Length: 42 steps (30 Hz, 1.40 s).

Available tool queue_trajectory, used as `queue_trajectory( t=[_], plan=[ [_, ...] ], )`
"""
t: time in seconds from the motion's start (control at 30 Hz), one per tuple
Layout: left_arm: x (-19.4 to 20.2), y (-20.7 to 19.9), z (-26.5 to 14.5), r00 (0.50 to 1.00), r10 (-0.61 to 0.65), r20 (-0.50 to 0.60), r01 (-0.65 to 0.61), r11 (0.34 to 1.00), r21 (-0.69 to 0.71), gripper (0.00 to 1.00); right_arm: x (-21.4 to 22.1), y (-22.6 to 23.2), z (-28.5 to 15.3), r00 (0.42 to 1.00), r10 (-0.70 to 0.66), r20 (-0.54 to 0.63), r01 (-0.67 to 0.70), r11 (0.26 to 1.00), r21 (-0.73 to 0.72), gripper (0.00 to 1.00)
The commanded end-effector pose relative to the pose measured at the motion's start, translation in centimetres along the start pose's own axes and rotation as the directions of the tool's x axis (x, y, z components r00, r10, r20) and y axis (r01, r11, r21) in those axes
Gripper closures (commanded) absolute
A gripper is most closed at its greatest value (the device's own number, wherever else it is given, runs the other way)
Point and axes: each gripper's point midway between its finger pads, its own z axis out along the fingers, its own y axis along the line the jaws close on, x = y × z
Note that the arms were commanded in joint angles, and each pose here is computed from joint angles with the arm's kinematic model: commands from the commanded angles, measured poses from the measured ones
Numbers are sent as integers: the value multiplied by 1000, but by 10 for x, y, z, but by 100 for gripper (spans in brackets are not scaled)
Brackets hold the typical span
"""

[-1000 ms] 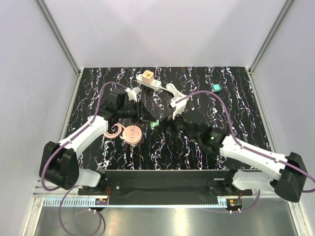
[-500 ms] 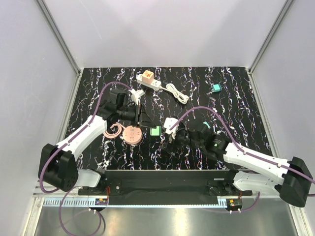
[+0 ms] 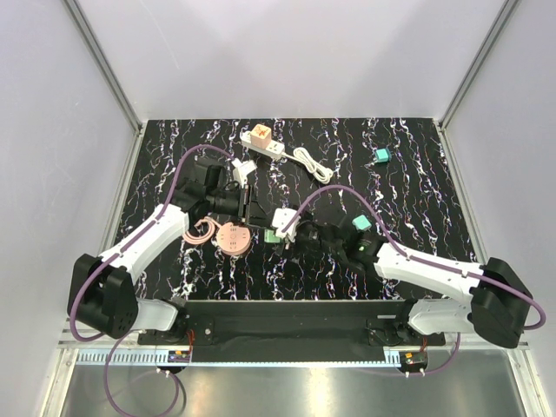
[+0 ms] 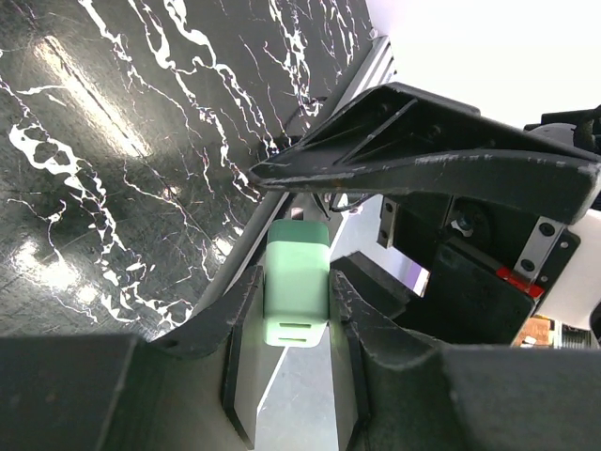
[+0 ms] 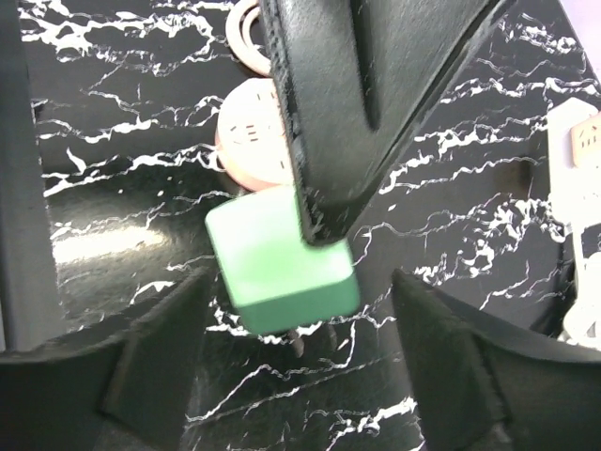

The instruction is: Insert the plug

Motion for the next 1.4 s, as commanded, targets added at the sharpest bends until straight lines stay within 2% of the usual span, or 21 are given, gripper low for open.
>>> queue_trajectory(
  t=[0.0,0.03,0.07,0.17,0.2,0.33,0.43,0.57,0.6,0.63,0.67,0.7,0.8,0.83,0.93,1.03,1.13,1.17,1.23,1.27,1.37],
  plan=[
    [6,-6,0,999,25,-23,-24,999,45,99,-38,-15,6,993,-69,97,65,997,43,23],
    [6,-6,0,999,26,-25,-24,999,46,98,-37,-15,7,993,-71,95,67,997,43,29],
    [7,-5,0,999,25,-27,-24,999,45,94,-38,-16,8,992,-72,100,68,996,49,52],
    [7,-2,2,999,16,-30,-15,999,35,76,-41,-16,7,989,-70,131,63,996,61,77],
    [7,-1,2,999,16,-28,-15,999,31,66,-42,-16,6,989,-63,136,54,996,64,82],
    [7,0,1,999,20,-24,-20,999,26,51,-39,-17,5,989,-47,139,36,996,80,96],
    [8,-3,0,999,31,-20,-30,999,30,49,-36,-18,5,989,-35,145,22,995,95,100],
    [10,-4,-2,999,31,-17,-31,999,30,53,-35,-16,7,988,-15,151,1,996,89,100],
    [11,-5,-2,999,33,-16,-32,999,30,59,-35,-16,8,989,-8,150,-5,996,87,100],
    [11,-4,-2,999,30,-15,-29,999,27,78,-35,-16,8,989,-4,151,-9,996,86,100],
    [10,-3,-2,1000,30,-7,-29,999,15,93,-34,-16,8,989,3,148,-16,996,89,100],
    [10,-1,-3,1000,20,-6,-20,1000,1,100,-33,-16,9,989,17,146,-30,996,89,99],
    [9,5,-6,1000,13,11,-12,998,-63,100,-34,-24,8,984,100,147,-120,984,134,61],
    [4,5,-9,999,33,21,-31,996,-89,100,-34,-24,7,982,126,139,-144,980,134,39],
    [-2,19,-18,998,53,34,-44,973,-226,100,-37,-13,0,968,207,144,-220,972,85,17],
    [-8,35,-30,997,64,35,-47,931,-363,100,-44,-4,-16,946,271,178,-284,958,48,11],
    [-18,55,-51,997,76,33,-47,847,-529,100,-46,-10,-35,917,327,229,-355,930,94,7],
    [-27,72,-68,994,91,56,-34,768,-640,100,-49,-17,-44,901,346,260,-389,911,134,4],
    [-33,85,-90,994,100,46,-33,665,-746,100,-30,-45,-54,896,358,262,-429,847,313,2],
    [-37,96,-105,993,109,50,-24,585,-811,100,-25,-53,-59,899,354,258,-430,826,365,2],
    [-35,111,-119,998,59,14,-18,507,-862,100,-13,-66,-67,895,383,227,-445,776,446,1]
  ],
)
